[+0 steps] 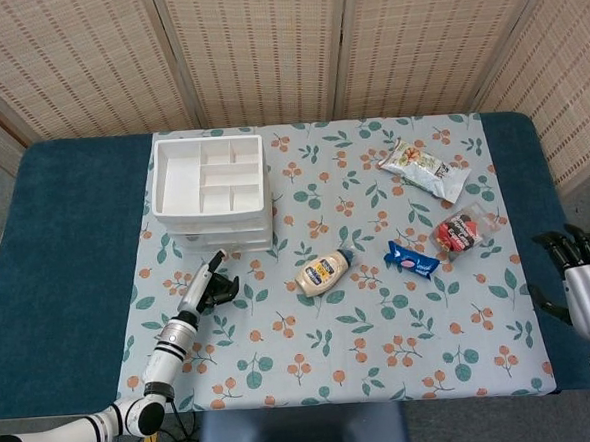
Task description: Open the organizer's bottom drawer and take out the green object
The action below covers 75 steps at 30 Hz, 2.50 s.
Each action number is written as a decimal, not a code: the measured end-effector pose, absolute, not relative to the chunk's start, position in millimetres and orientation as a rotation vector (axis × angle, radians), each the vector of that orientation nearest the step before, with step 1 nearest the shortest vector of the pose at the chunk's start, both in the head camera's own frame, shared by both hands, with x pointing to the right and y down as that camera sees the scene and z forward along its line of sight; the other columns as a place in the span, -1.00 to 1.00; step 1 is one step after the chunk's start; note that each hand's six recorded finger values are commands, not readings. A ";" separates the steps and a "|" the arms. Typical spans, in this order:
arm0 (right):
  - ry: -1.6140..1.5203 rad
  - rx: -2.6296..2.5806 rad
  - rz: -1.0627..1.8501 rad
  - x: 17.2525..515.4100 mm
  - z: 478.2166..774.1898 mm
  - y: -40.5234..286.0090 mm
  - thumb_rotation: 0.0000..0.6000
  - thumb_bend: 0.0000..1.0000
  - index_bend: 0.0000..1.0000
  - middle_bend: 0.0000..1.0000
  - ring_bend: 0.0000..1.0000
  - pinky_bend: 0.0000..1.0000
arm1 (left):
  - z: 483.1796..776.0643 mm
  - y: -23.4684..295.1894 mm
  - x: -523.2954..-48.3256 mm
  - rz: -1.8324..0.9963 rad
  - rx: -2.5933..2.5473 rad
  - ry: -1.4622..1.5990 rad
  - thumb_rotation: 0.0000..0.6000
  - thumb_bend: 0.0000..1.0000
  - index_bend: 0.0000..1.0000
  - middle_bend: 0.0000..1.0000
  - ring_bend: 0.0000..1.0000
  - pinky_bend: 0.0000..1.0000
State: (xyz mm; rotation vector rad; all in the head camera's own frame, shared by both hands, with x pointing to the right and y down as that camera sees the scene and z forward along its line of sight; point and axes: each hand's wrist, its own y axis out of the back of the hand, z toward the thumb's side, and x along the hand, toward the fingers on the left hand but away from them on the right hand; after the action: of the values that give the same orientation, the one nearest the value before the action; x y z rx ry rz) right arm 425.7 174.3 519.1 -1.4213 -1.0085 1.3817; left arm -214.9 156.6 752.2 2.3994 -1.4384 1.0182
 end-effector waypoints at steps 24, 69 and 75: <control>-1.016 -1.402 1.398 431.2 514.8 176.2 1.00 -0.44 -0.60 -0.49 -0.68 -0.49 | 763.2 147.1 -222.7 1.005 2.316 -1.515 1.00 0.07 -0.72 1.00 1.00 1.00; -1.021 -1.399 1.418 435.3 516.6 179.6 1.00 -0.44 -0.60 -0.49 -0.68 -0.49 | 770.4 140.1 -219.5 0.847 2.179 -1.482 1.00 0.07 -0.42 0.97 1.00 1.00; -1.020 -1.402 1.415 433.9 516.5 180.5 1.00 -0.43 -0.60 -0.49 -0.68 -0.49 | 768.9 145.2 -223.0 0.838 2.171 -1.484 1.00 0.07 -0.43 0.97 1.00 1.00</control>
State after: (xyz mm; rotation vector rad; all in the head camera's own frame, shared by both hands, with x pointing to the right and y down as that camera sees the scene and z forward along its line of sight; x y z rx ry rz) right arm 433.9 180.5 516.5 -1.4021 -1.0203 1.4151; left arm -223.0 145.2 768.9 2.1713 -1.4836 0.8377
